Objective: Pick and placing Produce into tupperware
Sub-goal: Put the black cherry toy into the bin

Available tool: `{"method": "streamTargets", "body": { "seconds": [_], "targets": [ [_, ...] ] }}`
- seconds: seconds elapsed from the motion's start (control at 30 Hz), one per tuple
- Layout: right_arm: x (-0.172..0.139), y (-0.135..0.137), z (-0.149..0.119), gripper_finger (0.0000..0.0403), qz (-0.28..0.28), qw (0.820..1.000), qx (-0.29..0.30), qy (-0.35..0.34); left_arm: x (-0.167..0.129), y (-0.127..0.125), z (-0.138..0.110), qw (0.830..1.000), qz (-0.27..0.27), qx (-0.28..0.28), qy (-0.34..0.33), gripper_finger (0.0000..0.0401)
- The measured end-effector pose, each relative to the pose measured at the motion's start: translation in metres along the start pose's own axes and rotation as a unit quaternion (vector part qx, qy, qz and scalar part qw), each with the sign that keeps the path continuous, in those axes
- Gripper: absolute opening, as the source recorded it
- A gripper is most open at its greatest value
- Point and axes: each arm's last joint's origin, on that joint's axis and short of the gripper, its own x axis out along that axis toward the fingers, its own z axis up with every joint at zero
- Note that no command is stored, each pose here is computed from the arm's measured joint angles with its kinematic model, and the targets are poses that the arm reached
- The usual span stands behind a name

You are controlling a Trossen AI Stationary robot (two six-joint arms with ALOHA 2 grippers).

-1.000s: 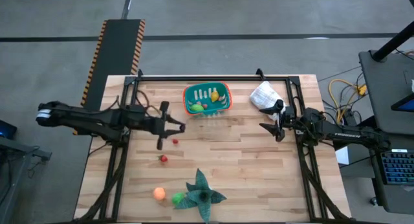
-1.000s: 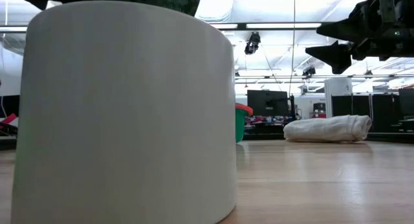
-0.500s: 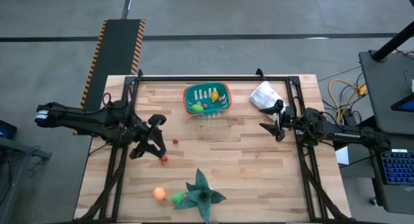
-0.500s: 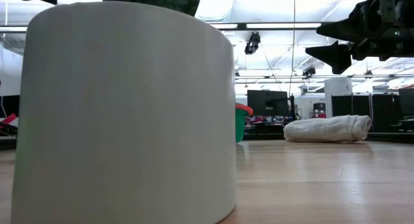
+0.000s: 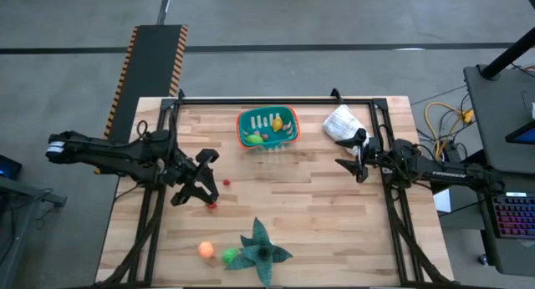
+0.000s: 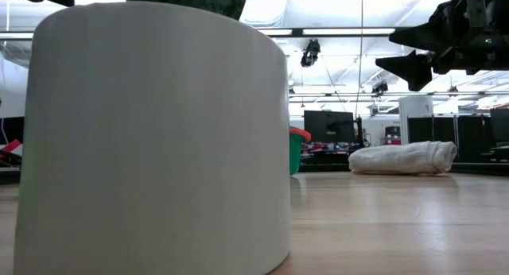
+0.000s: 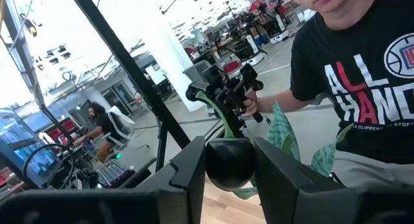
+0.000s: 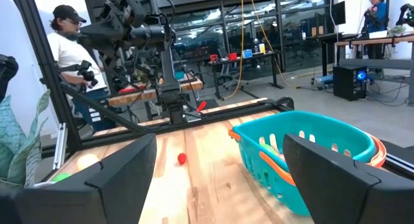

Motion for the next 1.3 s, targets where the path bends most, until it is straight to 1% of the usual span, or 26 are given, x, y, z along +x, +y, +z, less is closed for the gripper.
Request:
{"method": "streamTargets", "body": {
  "seconds": [0.37, 0.5, 0.67, 0.77, 0.9, 0.97, 1.1, 1.2, 1.3],
  "targets": [
    [0.000, 0.000, 0.000, 0.0327, 0.000, 1.000, 0.000, 0.000, 0.000, 0.000, -0.001, 1.000, 0.002, -0.002, 0.003, 0.0089],
    [0.000, 0.000, 0.000, 0.0327, 0.000, 1.000, 0.000, 0.001, 0.001, 0.002, -0.004, 0.999, 0.038, -0.004, 0.029, 0.0089],
    [0.000, 0.000, 0.000, 0.0327, 0.000, 1.000, 0.000, 0.002, 0.002, 0.004, -0.011, 0.993, 0.089, -0.011, 0.073, 0.0089],
    [0.000, 0.000, -0.001, 0.0327, -0.001, 1.000, 0.000, 0.004, 0.001, 0.006, -0.016, 0.983, 0.137, -0.007, 0.121, 0.0089],
    [0.000, 0.000, -0.001, 0.0327, 0.000, 1.000, 0.000, 0.004, -0.003, 0.010, -0.026, 0.959, 0.205, -0.015, 0.194, 0.0089],
    [0.000, 0.000, -0.001, 0.0327, 0.000, 1.000, 0.000, 0.004, -0.005, 0.012, -0.032, 0.950, 0.220, -0.021, 0.221, 0.0089],
    [0.000, 0.000, -0.001, 0.0327, -0.001, 1.000, 0.000, 0.004, -0.012, 0.019, -0.041, 0.938, 0.241, -0.030, 0.246, 0.0089],
    [0.000, 0.000, -0.001, 0.0327, -0.001, 1.000, 0.000, 0.004, -0.021, 0.027, -0.045, 0.928, 0.266, -0.031, 0.259, 0.0089],
    [0.000, 0.000, -0.001, 0.0327, -0.001, 1.000, 0.000, 0.004, -0.033, 0.036, -0.050, 0.924, 0.276, -0.036, 0.262, 0.0089]
  ]
}}
